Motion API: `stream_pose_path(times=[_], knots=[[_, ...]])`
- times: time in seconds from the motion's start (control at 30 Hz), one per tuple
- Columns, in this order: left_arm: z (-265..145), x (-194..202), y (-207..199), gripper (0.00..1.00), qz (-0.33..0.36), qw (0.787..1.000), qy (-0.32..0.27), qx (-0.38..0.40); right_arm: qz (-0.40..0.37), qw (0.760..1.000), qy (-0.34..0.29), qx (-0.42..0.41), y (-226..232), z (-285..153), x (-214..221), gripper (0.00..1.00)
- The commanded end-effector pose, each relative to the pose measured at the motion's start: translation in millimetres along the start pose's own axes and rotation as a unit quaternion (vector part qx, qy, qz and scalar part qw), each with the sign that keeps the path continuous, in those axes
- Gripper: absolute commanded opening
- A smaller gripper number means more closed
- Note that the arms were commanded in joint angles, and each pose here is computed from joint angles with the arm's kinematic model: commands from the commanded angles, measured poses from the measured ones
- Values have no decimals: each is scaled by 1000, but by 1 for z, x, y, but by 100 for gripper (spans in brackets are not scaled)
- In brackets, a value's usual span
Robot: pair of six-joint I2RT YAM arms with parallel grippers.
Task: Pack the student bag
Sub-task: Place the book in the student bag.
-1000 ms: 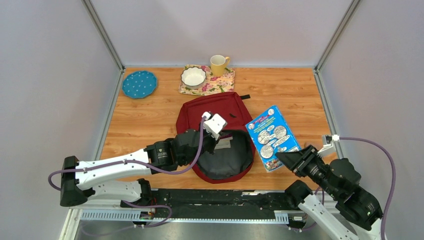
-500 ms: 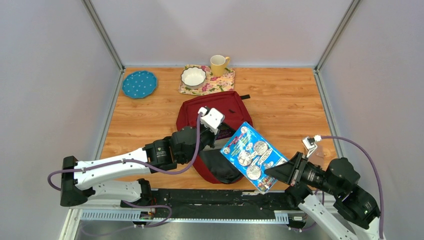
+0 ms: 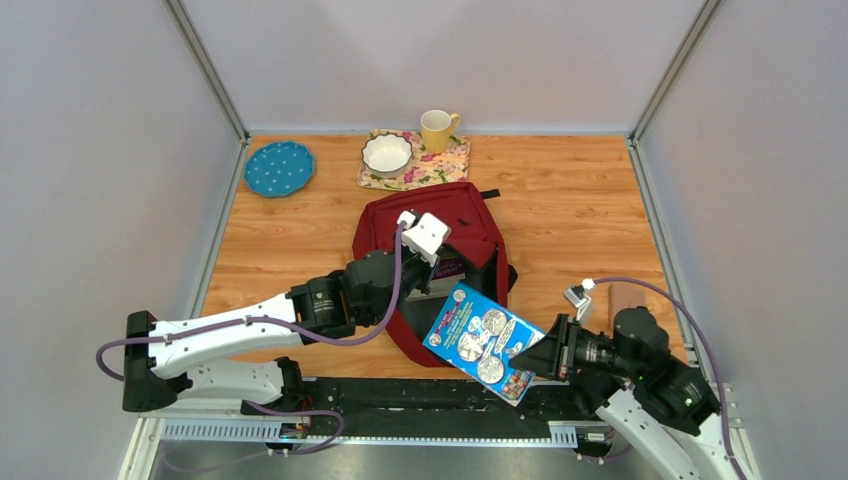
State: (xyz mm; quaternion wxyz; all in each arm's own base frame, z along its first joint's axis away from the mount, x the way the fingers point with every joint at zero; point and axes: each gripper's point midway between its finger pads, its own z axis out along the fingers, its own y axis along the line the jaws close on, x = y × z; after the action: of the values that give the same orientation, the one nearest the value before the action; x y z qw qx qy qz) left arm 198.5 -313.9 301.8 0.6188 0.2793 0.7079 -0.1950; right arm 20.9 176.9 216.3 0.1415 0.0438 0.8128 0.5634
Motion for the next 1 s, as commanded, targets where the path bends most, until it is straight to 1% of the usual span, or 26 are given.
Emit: stream_pose_path(times=[0.0,0.07,0.1,0.13,0.17,0.2,0.23,0.3,0.33,0.37,0.4,0.43,0.5,0.53,0.6,0.63,0.67,0.73,0.83,0.9,0.93,0.97], knots=[[-5,-43,-9,0,-50,997,-48,23,-5,998,22,-62,21,17,-7,0],[-4,-42,-12,0,-51,997,-44,31,-13,997,17,-78,27,22,-13,0],[-4,-42,-15,0,-51,997,-43,37,-11,997,6,-70,25,26,-19,0],[-4,-41,-17,0,-50,997,-42,43,-8,998,-26,-57,20,32,-32,0],[-3,-39,-18,0,-50,997,-39,44,-14,996,-48,-70,25,35,-42,0],[-3,-37,-20,0,-51,997,-36,46,6,995,-60,-74,26,41,-50,0],[-2,-34,-22,0,-50,997,-31,50,21,993,-91,-77,22,50,-65,0],[-2,-31,-25,0,-56,997,-26,56,114,984,-116,-77,16,60,-81,0],[-2,-30,-27,0,-58,996,-24,61,151,977,-133,-67,-5,74,-90,0],[-2,-29,-29,0,-63,996,-23,66,150,970,-153,-113,12,73,-102,0],[-2,-31,-31,0,-68,995,-25,70,171,965,-167,-110,9,75,-110,0],[-2,-32,-34,0,-72,994,-26,76,181,960,-193,-91,0,81,-122,0],[-4,-37,-36,0,-83,993,-30,83,171,958,-217,-77,8,80,-135,0],[-4,-39,-38,0,-90,991,-34,90,155,953,-238,-108,24,77,-147,0],[-4,-41,-43,0,-98,989,-37,101,182,946,-242,-116,20,89,-157,0],[-4,-43,-46,0,-104,988,-39,107,188,937,-252,-150,31,87,-166,0],[-3,-43,-48,0,-105,988,-38,110,197,938,-251,-135,22,98,-168,0],[-1,-40,-52,0,-107,987,-30,114,212,931,-260,-141,25,104,-176,0],[2,-38,-54,0,-110,987,-22,114,199,928,-267,-166,37,111,-179,0],[2,-38,-57,0,-112,986,-22,119,195,928,-280,-149,37,115,-182,0],[2,-37,-57,0,-114,986,-21,120,192,924,-300,-140,32,115,-187,0],[3,-38,-56,0,-115,986,-22,117,190,923,-301,-148,34,115,-186,0]])
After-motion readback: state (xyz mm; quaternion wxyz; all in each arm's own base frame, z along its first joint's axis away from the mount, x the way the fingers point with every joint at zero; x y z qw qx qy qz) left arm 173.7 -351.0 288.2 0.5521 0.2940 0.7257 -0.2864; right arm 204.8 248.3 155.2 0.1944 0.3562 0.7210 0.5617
